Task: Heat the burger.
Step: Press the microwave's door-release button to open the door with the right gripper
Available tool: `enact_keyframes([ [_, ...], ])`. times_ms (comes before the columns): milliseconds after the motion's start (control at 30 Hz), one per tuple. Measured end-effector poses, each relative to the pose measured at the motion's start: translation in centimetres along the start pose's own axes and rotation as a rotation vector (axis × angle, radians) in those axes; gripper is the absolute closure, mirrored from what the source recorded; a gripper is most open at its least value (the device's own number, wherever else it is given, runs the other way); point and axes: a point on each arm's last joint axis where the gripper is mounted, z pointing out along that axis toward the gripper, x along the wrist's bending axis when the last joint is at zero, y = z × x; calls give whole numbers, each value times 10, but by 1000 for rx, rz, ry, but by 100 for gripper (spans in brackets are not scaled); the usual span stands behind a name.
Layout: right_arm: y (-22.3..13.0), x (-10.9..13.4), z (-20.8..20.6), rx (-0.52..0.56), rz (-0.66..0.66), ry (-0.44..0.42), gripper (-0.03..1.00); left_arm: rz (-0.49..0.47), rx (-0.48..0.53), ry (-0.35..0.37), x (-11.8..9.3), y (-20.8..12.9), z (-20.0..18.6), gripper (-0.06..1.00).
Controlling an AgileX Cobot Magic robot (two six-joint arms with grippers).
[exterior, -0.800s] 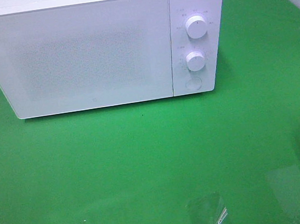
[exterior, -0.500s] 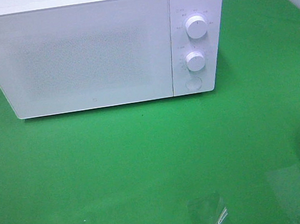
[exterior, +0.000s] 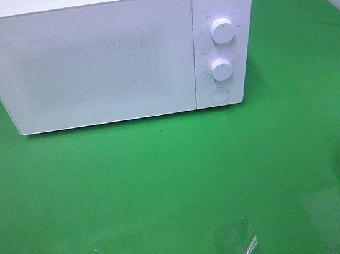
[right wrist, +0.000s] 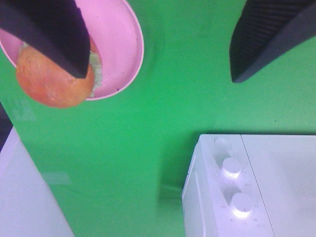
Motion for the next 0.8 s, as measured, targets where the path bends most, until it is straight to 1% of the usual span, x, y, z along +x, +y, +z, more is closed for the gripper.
enact_keyframes([
  [100,2,0,0,-18,0,2,22,0,0,0,0,0,0,5],
  [233,4,1,4,4,-3,0,22,0,0,0,0,0,0,5],
  [267,6,1,11,29,-5,0,22,0,0,0,0,0,0,5],
  [333,9,2,16,40,-7,0,22,0,0,0,0,0,0,5],
  [800,24,6,45,71,-18,7,22,0,0,0,0,0,0,5],
])
